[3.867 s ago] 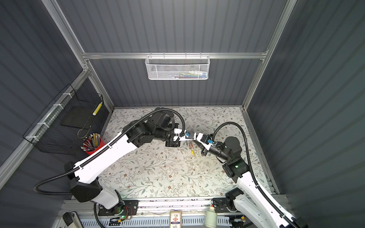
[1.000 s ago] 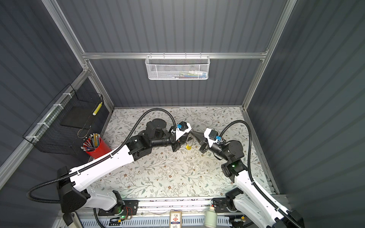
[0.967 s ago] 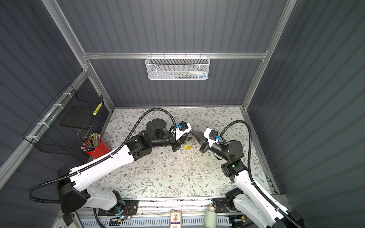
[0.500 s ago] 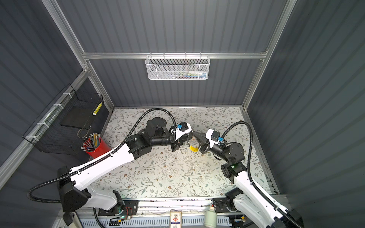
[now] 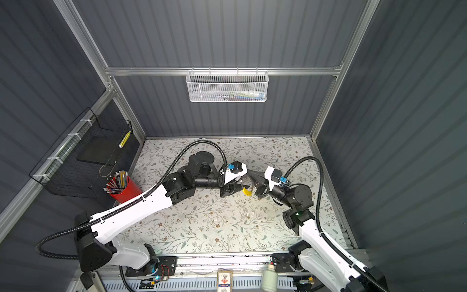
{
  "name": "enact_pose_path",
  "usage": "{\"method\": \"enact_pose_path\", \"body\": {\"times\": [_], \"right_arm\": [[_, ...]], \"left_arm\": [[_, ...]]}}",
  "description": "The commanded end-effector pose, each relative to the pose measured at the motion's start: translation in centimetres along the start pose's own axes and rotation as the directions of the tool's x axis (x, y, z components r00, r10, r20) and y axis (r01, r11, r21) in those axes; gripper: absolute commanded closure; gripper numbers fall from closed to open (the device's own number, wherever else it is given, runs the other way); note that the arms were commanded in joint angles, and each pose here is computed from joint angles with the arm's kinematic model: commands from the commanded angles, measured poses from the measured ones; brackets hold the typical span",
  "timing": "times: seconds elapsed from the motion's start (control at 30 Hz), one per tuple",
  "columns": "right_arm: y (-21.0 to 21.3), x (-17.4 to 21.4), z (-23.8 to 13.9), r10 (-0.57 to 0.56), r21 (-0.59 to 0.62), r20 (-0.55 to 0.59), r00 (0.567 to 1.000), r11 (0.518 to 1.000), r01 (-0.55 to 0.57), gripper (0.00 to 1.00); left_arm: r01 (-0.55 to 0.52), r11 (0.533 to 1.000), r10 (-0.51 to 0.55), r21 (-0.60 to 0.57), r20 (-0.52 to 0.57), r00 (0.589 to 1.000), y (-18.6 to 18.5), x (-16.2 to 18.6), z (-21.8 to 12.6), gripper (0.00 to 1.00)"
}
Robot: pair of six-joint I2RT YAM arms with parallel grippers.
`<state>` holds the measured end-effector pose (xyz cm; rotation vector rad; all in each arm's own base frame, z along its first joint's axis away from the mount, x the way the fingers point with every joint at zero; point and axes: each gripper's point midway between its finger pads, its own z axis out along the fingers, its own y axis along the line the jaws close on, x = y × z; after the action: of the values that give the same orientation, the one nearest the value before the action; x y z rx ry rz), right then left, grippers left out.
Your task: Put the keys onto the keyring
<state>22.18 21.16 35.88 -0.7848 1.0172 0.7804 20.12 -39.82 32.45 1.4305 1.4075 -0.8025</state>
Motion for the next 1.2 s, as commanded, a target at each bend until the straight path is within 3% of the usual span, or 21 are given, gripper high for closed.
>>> {"method": "enact_pose_path", "body": {"times": [0.0,0.3,0.73,1.17], "right_arm": [[0.5,-0.4,-0.2,-0.003,-0.021,0.025,1.000,1.000,0.003,1.00],[1.1,-0.4,0.0,-0.009,-0.071,0.043,0.999,0.997,0.012,1.00],[2.0,-1.0,0.4,-0.006,-0.144,0.052,0.999,0.989,0.014,1.00],[2.6,-1.5,0.6,0.003,-0.191,0.044,0.999,0.982,0.005,1.00]], "left_arm": [[-0.077,0.986,0.079,-0.149,0.005,0.997,2.0,-1.0,-3.0,0.54],[-0.153,0.957,0.148,-0.245,-0.038,0.988,4.6,-1.2,-6.8,0.57],[-0.174,0.983,0.164,0.065,0.133,0.977,0.5,-3.5,-4.5,0.60],[-0.177,0.982,0.167,0.066,0.132,0.977,0.7,-3.2,-4.1,0.69]]}}
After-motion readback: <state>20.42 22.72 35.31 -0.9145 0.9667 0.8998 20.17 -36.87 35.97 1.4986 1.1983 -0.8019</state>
